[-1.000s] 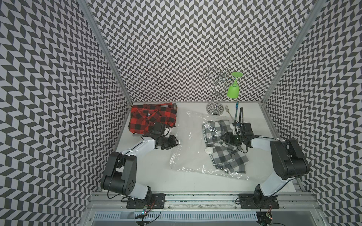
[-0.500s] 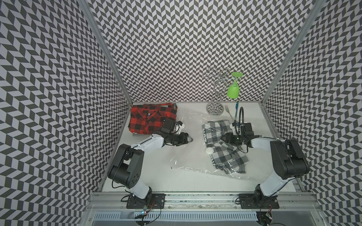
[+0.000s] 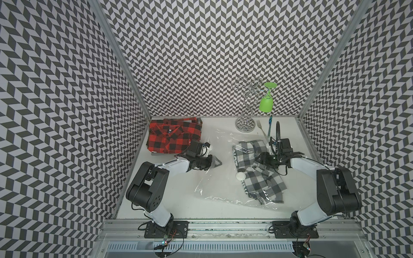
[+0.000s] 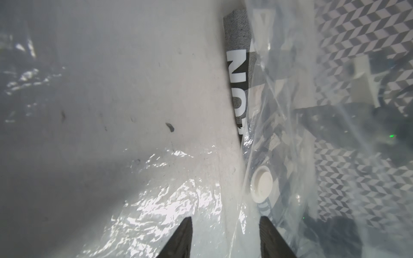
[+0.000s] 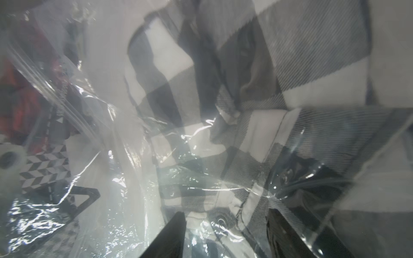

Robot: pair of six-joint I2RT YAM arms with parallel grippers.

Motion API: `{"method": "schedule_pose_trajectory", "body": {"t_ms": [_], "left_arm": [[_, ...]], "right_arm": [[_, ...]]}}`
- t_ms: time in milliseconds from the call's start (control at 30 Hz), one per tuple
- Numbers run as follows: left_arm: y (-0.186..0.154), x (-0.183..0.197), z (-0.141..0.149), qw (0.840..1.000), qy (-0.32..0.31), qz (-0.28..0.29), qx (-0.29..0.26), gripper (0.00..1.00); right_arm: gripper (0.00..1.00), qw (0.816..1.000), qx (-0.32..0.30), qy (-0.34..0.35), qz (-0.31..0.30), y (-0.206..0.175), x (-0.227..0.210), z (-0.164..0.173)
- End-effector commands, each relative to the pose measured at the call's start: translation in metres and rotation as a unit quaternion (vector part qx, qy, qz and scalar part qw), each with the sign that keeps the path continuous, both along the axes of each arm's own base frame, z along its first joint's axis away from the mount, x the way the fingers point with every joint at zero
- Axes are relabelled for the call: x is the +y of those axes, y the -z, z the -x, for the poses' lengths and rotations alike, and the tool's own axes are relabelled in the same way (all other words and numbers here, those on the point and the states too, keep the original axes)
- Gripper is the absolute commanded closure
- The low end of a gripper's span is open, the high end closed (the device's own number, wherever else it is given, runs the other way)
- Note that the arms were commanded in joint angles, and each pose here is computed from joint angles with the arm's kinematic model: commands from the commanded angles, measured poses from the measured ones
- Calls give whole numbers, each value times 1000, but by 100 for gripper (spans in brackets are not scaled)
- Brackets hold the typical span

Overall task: Take the shirt out of the vacuum bag
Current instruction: Take out the shirt from the vacuum bag.

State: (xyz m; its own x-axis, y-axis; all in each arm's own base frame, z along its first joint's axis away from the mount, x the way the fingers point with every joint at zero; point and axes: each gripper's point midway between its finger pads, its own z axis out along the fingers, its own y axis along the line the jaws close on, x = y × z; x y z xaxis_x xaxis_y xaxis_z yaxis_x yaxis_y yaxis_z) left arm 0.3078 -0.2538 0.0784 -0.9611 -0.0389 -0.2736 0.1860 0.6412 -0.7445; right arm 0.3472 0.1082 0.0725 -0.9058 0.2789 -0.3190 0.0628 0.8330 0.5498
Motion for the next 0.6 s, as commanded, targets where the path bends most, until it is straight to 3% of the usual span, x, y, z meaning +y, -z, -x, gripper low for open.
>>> {"method": "schedule_pose_trajectory", "body": {"t_ms": [0, 167, 367, 567], "left_arm": [[1, 1, 0, 1000, -4, -4, -13, 51], [0, -1, 3, 1000, 0, 9, -15, 52], [-15, -16, 9, 997, 32, 67, -18, 48], [-31, -36, 23, 988, 89, 126, -21, 47]], "right_arm": [[40, 997, -27, 67, 34, -36, -29, -15], [41, 983, -6, 170, 75, -24, -91, -21], [58, 978, 43, 190, 69, 18, -113, -27], [69, 977, 76, 180, 86, 53, -121, -15]]}}
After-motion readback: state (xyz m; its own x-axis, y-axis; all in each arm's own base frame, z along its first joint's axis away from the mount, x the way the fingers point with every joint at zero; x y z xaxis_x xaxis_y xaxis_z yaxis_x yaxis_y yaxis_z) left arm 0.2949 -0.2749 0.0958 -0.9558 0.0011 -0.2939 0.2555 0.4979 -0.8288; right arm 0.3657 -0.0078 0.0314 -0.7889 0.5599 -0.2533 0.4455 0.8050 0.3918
